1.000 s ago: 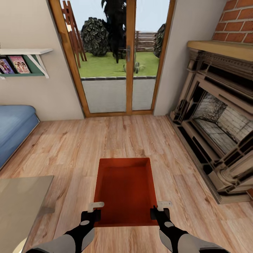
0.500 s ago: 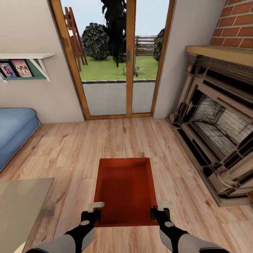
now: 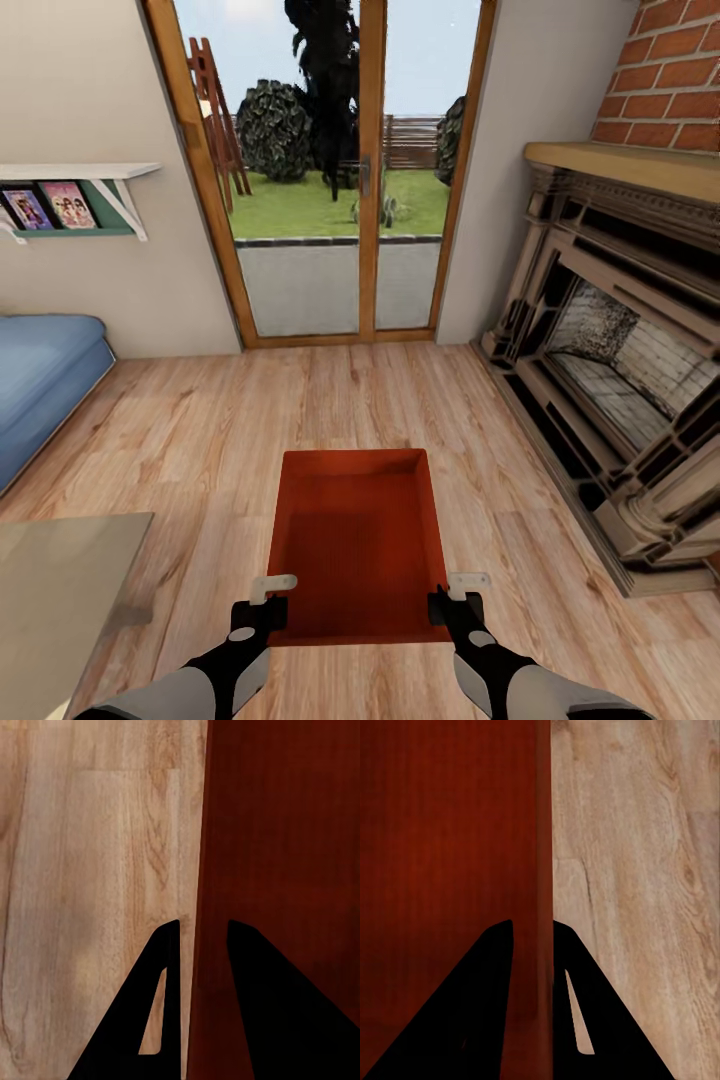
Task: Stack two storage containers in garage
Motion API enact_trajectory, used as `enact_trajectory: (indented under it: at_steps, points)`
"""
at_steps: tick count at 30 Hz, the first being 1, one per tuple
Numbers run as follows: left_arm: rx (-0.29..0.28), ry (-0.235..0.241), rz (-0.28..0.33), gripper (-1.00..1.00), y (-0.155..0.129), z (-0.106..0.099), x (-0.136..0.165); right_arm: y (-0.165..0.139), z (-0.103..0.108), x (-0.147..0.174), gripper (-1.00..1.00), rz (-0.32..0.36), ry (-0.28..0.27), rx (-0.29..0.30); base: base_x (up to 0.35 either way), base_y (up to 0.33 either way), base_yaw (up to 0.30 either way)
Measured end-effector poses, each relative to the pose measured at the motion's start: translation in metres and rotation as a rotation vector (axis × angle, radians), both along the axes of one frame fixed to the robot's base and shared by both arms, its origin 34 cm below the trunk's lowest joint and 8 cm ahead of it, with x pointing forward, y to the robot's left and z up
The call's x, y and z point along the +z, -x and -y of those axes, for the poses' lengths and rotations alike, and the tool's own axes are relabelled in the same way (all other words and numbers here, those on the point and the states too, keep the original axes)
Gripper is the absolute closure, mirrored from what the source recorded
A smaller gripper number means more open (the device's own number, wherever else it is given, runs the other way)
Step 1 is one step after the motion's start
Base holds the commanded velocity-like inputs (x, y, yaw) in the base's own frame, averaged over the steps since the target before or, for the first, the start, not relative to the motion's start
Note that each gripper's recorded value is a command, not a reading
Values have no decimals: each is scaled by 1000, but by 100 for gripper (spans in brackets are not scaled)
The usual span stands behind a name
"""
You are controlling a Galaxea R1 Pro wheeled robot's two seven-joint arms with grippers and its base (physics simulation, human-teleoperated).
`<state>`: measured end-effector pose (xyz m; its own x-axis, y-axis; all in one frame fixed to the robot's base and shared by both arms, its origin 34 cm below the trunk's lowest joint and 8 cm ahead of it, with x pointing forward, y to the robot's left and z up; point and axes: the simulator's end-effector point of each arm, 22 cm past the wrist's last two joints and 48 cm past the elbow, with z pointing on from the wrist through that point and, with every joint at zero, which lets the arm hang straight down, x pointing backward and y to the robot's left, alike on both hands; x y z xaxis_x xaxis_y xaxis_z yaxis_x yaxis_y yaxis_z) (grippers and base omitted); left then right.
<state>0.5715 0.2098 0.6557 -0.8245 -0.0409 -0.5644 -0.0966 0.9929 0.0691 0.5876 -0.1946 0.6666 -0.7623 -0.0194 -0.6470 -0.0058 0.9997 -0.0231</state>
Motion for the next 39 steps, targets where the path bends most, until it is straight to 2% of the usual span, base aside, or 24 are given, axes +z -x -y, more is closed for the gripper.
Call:
enact_trajectory:
  at_steps: [39]
  points:
    - [1,0,64,100,-20,0,30,-19,0,31,100,64,-1,0,0,0,0]
